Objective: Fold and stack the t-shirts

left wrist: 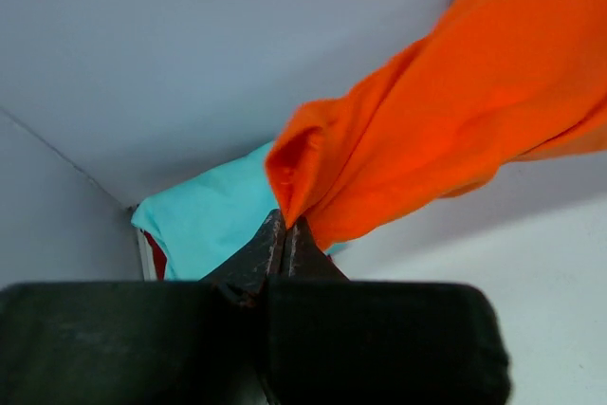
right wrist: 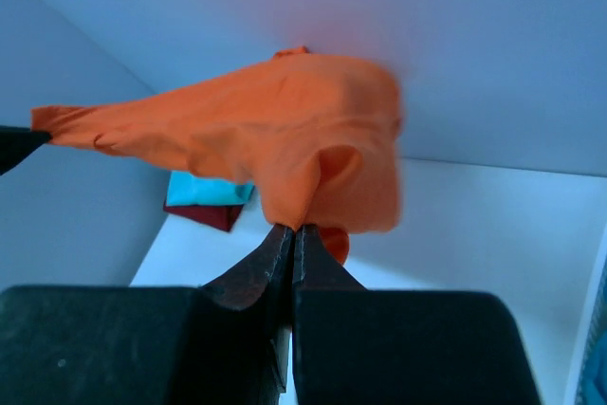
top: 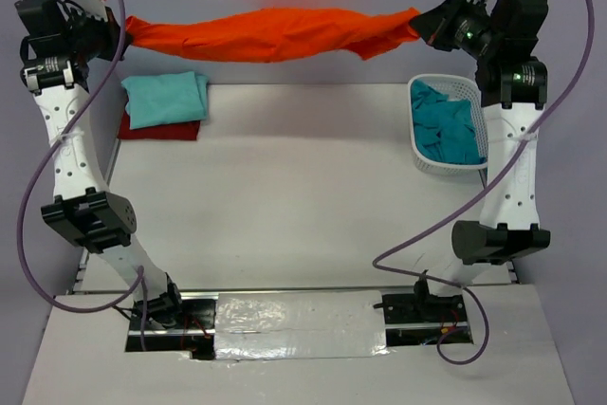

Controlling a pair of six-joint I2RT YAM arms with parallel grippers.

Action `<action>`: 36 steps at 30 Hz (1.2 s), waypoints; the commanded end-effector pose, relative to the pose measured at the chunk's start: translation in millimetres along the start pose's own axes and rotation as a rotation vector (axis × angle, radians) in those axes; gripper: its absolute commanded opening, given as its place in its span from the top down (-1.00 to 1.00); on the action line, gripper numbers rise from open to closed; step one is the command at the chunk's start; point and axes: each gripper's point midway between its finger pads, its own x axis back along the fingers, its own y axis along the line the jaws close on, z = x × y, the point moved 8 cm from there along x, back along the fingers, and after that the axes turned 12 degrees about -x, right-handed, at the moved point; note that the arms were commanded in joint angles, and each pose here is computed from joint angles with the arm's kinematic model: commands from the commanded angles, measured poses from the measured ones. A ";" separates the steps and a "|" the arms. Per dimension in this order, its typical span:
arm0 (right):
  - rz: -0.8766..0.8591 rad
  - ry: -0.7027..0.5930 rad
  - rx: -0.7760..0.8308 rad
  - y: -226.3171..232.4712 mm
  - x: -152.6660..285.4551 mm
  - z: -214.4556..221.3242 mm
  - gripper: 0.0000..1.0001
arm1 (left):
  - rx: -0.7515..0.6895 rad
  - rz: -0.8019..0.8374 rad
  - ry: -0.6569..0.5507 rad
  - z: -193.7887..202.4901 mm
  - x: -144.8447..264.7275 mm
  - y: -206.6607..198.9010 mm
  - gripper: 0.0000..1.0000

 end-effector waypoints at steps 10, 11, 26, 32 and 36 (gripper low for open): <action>-0.036 -0.025 0.121 39.3 87.1 21.4 1.00 | -0.046 -0.095 -0.223 -77.2 80.1 3.4 1.00; -0.037 -0.033 0.131 42.1 92.3 20.8 1.00 | -0.047 -0.091 -0.234 -79.7 81.9 4.3 1.00; 0.004 0.320 -0.161 -48.2 38.2 163.2 1.00 | 0.064 0.228 0.472 129.5 -93.5 -94.9 0.43; 0.183 0.444 -0.241 -102.1 -16.1 192.6 1.00 | 0.061 0.234 0.501 127.4 -131.4 -105.0 -0.10; 0.206 0.467 -0.254 -113.7 -28.4 199.9 1.00 | -0.141 0.284 0.295 69.1 -85.4 -143.6 -0.41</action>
